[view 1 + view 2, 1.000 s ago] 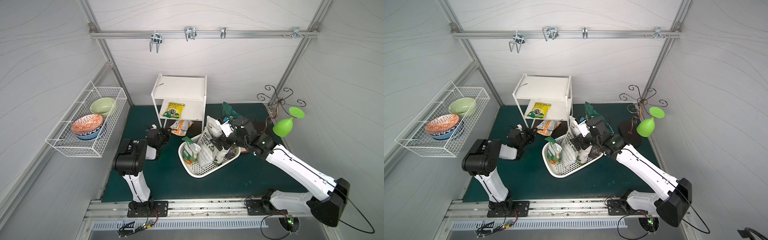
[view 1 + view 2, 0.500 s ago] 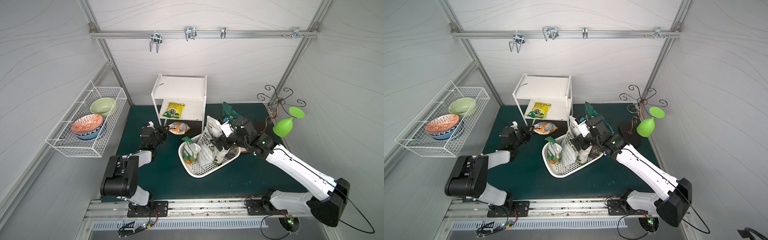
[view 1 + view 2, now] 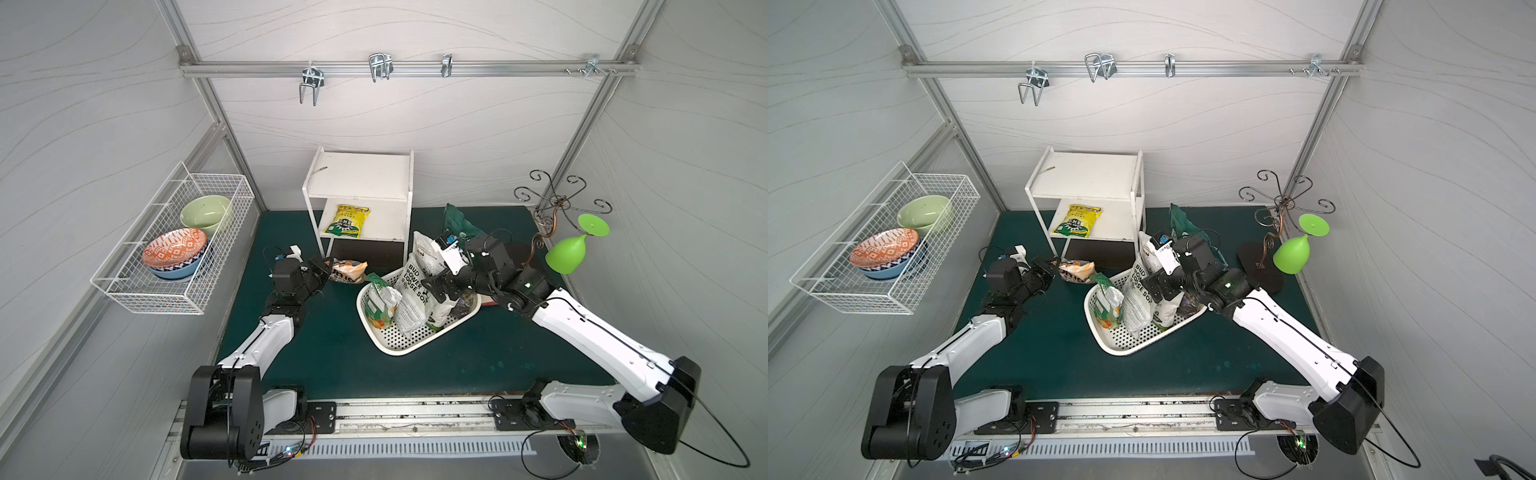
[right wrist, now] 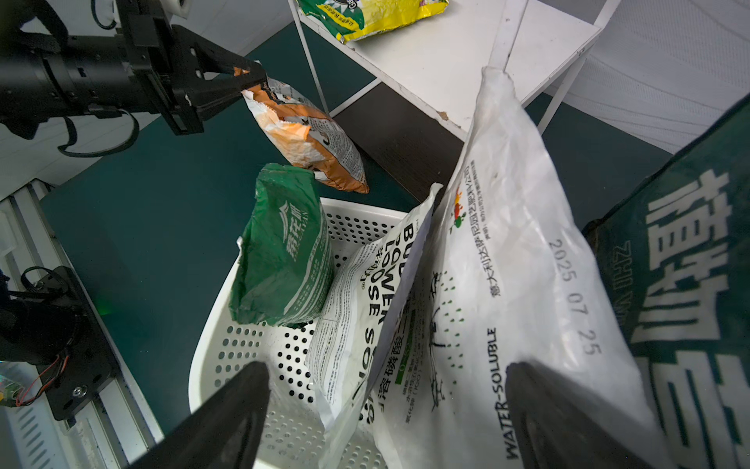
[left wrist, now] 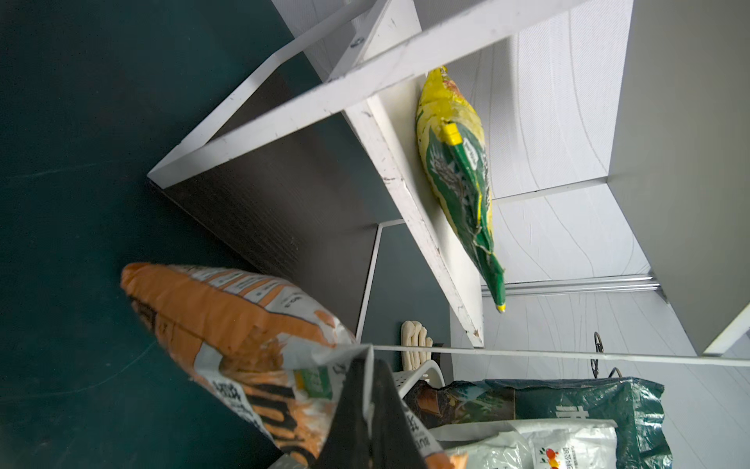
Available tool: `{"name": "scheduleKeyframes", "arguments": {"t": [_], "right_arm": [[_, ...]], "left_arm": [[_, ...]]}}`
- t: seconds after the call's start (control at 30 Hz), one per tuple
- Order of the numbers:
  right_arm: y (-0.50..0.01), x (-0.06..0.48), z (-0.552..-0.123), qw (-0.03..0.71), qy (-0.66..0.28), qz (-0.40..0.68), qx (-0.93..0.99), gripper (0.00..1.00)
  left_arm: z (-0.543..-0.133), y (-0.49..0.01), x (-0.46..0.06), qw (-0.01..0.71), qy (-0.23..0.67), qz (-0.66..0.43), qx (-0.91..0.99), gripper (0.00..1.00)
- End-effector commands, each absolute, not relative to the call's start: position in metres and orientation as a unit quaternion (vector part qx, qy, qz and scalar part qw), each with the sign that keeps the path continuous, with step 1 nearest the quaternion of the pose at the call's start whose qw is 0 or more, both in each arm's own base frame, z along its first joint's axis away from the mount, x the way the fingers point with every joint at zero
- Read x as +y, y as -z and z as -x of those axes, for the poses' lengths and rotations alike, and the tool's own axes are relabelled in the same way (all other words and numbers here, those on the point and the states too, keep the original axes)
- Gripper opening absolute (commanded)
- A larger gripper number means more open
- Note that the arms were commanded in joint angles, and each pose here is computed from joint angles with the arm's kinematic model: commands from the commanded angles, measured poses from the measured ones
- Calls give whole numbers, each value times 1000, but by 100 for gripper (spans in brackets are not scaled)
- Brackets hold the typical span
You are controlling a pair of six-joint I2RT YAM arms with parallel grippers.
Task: Take down the fertilizer bag from the shelf
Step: Pick up the fertilizer bag from the shelf.
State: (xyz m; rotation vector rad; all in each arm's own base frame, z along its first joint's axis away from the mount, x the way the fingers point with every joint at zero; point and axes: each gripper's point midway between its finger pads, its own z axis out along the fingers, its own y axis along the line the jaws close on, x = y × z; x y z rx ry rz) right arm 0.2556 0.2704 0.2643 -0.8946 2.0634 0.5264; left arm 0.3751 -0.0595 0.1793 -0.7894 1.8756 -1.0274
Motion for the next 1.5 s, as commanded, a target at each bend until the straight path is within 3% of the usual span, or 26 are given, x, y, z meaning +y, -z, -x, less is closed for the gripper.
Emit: {"name": "scheduleKeyframes", "arguments": {"t": [0.0, 0.6, 1.17, 1.3, 1.47], "right_arm": [[-285, 267, -252, 422, -217, 355, 806, 94], [-316, 329, -223, 424, -259, 452, 741, 99], [-344, 393, -213, 407, -345, 477, 698, 99], [-343, 402, -209, 400, -360, 481, 692, 97], [-337, 409, -217, 400, -357, 470, 701, 85]], "left_arm": [[-382, -245, -62, 485, 445, 266, 704, 0], [-346, -378, -85, 527, 492, 162, 674, 0], [-309, -433, -125, 518, 557, 112, 639, 0], [-303, -438, -128, 517, 566, 110, 632, 0], [-297, -448, -131, 518, 578, 105, 622, 0]]}}
